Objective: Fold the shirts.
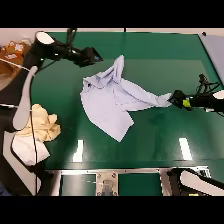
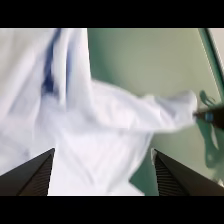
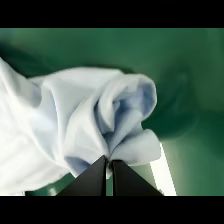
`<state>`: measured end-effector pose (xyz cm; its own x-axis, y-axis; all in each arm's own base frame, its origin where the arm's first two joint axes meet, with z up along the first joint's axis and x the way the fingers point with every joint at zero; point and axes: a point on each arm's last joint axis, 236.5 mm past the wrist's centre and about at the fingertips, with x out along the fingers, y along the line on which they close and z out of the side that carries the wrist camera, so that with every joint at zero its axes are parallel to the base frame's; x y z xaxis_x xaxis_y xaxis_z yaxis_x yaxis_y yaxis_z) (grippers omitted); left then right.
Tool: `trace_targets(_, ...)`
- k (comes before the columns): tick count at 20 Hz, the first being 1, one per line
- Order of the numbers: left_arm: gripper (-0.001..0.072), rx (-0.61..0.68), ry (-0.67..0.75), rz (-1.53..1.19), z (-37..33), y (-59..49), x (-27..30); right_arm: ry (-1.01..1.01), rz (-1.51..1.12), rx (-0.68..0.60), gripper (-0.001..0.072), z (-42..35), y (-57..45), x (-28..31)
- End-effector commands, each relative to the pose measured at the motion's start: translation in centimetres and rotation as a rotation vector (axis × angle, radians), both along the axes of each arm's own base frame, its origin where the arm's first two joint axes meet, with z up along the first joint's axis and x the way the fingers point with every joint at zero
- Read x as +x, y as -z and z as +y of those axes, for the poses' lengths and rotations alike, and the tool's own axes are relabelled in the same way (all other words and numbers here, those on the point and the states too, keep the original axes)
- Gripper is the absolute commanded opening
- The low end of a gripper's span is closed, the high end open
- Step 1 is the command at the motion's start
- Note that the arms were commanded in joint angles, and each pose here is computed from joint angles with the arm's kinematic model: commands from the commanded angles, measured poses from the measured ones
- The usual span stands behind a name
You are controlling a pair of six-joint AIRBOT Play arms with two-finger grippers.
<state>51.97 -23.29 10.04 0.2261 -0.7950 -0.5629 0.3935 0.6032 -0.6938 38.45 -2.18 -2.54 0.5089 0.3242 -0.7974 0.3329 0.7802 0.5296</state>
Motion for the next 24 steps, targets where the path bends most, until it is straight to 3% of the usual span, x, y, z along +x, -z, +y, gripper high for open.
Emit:
trace_targets(1,0.0715,0.137,-0.031,0.340,7.5,1.3,-5.7,0.025,-0.044,-0.021,0.0062,-2.1,-1.8,1.6)
trace_targets(3,0.0715,0.303,-0.052,0.476,10.5,4.4,-9.2,0.047,-0.053,-0.025,0.0227,-3.5,-2.3,2.0)
trace_targets(4,0.0716,0.357,-0.059,0.509,11.1,5.7,-10.6,0.047,-0.060,-0.037,0.0237,-4.2,-2.3,2.0)
trace_targets(6,0.0716,0.397,-0.076,0.553,10.9,8.3,-13.2,0.076,-0.057,-0.041,0.0386,-5.7,-2.1,1.8)
trace_targets(7,0.0716,0.397,-0.088,0.575,10.5,9.9,-14.6,0.096,-0.053,-0.040,0.0418,-6.5,-1.9,1.6)
trace_targets(10,0.0716,0.365,-0.123,0.608,8.0,14.6,-17.8,0.147,-0.036,-0.036,0.0437,-8.8,-1.1,1.0)
trace_targets(12,0.0715,0.331,-0.124,0.610,5.5,17.4,-19.2,0.128,-0.026,-0.048,0.0514,-9.3,-0.2,0.8)
trace_targets(17,0.0709,0.338,-0.175,0.574,3.4,20.8,-20.0,0.106,0.051,0.004,0.0514,-8.6,2.6,0.2)
trace_targets(20,0.0190,0.331,-0.195,0.514,3.5,20.9,-18.6,0.073,0.069,0.010,0.0515,-8.2,3.4,-0.1)
trace_targets(21,0.0066,0.330,-0.211,0.480,3.6,20.9,-17.8,0.049,0.076,0.013,0.0516,-7.8,3.6,-0.4)
trace_targets(22,0.0025,0.334,-0.220,0.442,3.8,20.8,-16.9,0.024,0.079,0.012,0.0517,-7.6,3.8,-0.6)
trace_targets(24,0.0024,0.337,-0.234,0.411,5.1,19.8,-15.3,-0.044,0.081,0.005,0.0557,-6.8,4.1,-0.9)
